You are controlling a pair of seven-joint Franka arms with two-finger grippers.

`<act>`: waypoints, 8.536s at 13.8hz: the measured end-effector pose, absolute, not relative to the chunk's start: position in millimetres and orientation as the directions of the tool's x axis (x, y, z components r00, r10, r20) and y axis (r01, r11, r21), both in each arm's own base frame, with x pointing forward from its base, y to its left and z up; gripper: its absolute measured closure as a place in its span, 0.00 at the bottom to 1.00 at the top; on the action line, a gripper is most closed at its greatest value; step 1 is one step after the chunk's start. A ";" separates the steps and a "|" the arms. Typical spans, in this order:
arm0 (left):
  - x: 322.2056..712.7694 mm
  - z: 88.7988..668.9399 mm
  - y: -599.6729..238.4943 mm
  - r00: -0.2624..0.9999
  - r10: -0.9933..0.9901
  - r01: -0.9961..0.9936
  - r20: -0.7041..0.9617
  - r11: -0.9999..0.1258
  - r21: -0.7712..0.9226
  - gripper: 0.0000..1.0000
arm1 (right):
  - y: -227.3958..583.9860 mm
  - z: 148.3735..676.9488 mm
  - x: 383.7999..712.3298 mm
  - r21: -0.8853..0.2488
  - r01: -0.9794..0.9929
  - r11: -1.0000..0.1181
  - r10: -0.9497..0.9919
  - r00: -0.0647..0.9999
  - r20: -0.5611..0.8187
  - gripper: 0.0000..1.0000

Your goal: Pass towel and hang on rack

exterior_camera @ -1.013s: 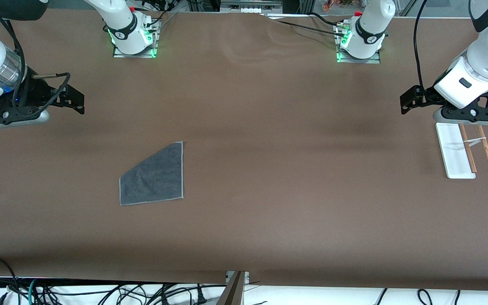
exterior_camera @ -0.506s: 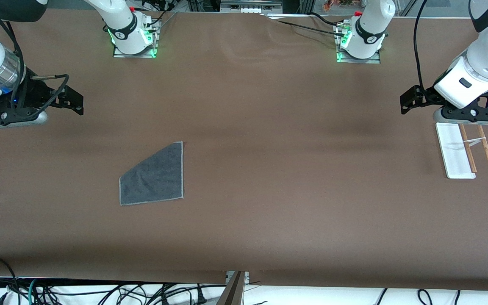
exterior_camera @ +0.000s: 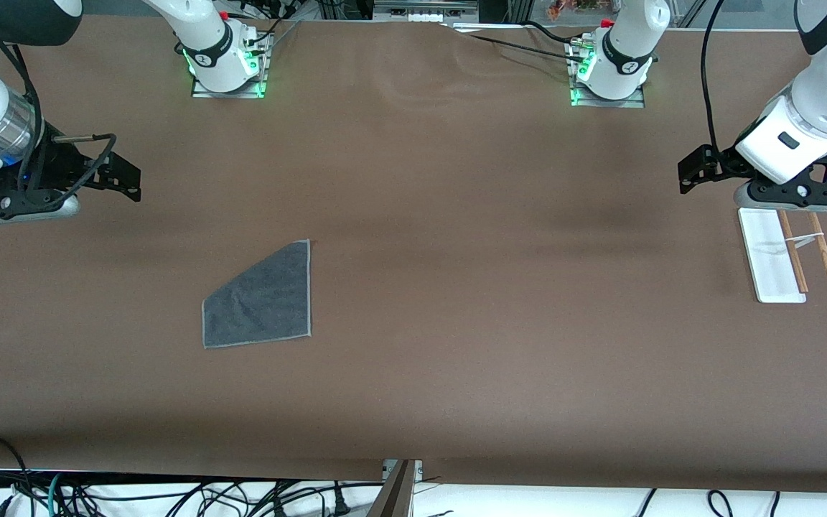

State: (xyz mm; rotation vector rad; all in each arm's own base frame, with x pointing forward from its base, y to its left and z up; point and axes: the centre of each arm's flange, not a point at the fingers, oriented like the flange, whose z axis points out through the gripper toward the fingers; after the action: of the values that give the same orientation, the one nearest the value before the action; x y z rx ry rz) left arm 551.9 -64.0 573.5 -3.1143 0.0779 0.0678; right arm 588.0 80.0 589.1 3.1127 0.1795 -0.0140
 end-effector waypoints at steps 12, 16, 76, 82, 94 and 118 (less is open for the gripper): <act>551.9 573.5 -64.1 0.998 -0.049 -0.051 -0.044 -0.998 -0.024 0.00 | 59.0 573.2 597.8 0.027 0.079 -0.997 0.078 0.996 -0.033 0.00; 551.9 573.5 -64.1 0.998 -0.049 -0.051 -0.044 -0.998 -0.024 0.00 | 61.0 563.3 601.0 0.028 0.082 -0.996 0.080 0.995 -0.051 0.00; 551.8 573.5 -64.7 0.998 -0.051 -0.052 -0.044 -0.998 -0.024 0.00 | 262.4 214.5 526.2 -0.047 -0.335 -0.941 -0.330 0.940 -0.090 0.01; 551.8 573.5 -64.7 0.998 -0.051 -0.052 -0.044 -0.998 -0.024 0.00 | 229.3 192.3 538.2 -0.027 -0.321 -0.947 -0.318 0.944 -0.088 0.01; 551.8 573.5 -64.7 0.998 -0.051 -0.052 -0.044 -0.998 -0.024 0.00 | 227.7 172.8 528.3 -0.029 -0.321 -0.947 -0.318 0.944 -0.087 0.36; 544.5 569.3 -67.8 0.991 -0.087 -0.088 -0.105 -0.996 -0.008 0.00 | 383.4 397.8 560.4 -0.232 -0.618 -0.751 -0.440 0.730 -0.523 0.98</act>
State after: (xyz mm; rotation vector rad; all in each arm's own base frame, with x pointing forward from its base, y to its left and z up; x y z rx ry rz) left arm 544.5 -67.8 569.3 -3.1221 0.1367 0.1636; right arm 560.4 383.4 397.8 3.2849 -1.0524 -0.8090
